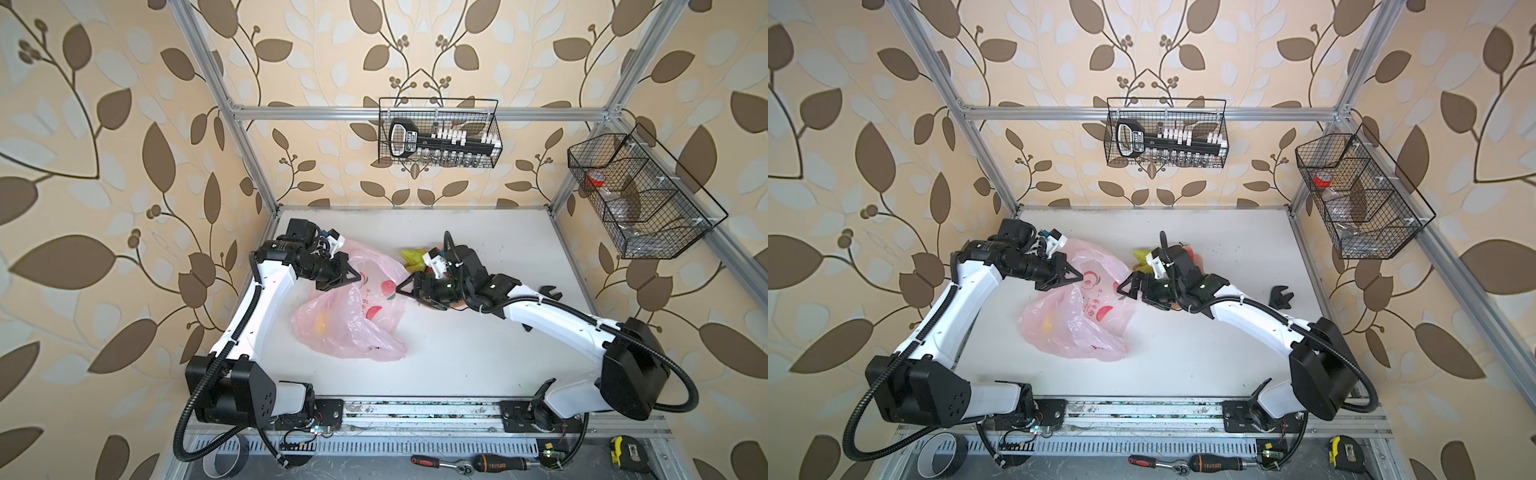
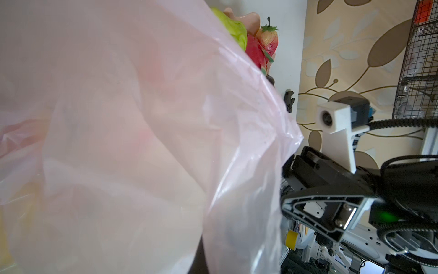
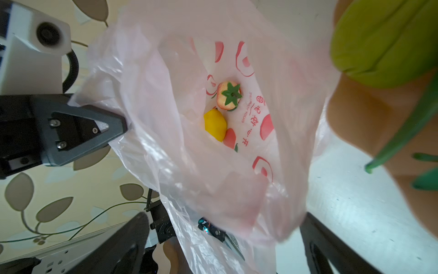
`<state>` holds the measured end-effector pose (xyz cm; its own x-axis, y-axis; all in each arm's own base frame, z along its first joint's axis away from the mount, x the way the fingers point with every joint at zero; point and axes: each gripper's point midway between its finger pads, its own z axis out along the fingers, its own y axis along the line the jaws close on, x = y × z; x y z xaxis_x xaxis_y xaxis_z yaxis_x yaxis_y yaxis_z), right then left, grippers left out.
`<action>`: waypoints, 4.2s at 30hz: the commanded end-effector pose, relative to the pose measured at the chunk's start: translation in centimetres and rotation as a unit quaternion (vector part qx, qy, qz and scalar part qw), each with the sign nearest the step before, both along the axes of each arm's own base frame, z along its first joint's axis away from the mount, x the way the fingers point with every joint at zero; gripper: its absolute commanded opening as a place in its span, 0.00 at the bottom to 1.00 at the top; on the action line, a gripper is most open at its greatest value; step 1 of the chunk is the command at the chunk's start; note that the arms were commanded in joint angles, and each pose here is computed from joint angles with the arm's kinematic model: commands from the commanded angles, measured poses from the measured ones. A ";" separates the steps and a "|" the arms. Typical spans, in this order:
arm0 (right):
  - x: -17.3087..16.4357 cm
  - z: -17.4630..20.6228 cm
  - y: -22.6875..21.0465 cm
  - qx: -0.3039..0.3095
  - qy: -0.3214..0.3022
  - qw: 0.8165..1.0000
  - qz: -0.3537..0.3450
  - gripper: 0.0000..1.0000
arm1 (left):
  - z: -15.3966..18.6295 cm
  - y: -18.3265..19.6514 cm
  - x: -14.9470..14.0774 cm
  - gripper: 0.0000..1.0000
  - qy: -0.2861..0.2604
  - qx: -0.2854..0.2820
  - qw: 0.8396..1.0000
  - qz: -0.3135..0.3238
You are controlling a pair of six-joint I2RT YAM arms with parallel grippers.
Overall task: Place the fruits into the plastic bag
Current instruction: Pick up the fruit from the plate, then place the fruit in the plastic bag.
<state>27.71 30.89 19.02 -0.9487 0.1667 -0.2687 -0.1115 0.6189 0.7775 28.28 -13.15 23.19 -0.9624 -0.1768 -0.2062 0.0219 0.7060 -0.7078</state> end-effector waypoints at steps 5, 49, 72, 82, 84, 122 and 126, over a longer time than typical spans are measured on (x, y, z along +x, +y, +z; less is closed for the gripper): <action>0.7 -1.2 -8.9 -0.133 -0.036 0.989 -0.050 0.99 | 0.7 -0.5 -0.4 0.00 -0.015 -0.020 1.000 -0.016; 11.8 -10.3 -17.3 -0.364 -0.017 0.930 -0.053 0.78 | 0.4 -0.6 -1.8 0.00 -0.007 -0.032 0.999 -0.018; 12.6 -8.9 -17.2 -0.381 -0.040 0.922 -0.053 0.50 | 0.7 -0.7 -1.4 0.00 -0.007 -0.035 0.999 -0.016; 11.6 -3.6 -17.7 -0.346 -0.072 0.932 -0.083 0.47 | 0.6 -0.8 -1.4 0.00 -0.006 -0.035 0.999 -0.018; 11.3 -2.9 -17.9 -0.321 -0.068 0.940 -0.094 0.46 | 0.6 -0.8 -1.3 0.00 -0.006 -0.036 0.999 -0.018; -3.7 -5.0 -7.3 0.118 0.096 0.979 -0.132 0.37 | 0.7 -0.8 -1.6 0.00 -0.001 -0.039 0.999 -0.018; -3.6 -4.9 -6.0 0.143 0.106 0.975 -0.130 0.35 | 0.7 -0.9 -1.7 0.00 -0.001 -0.042 0.999 -0.018</action>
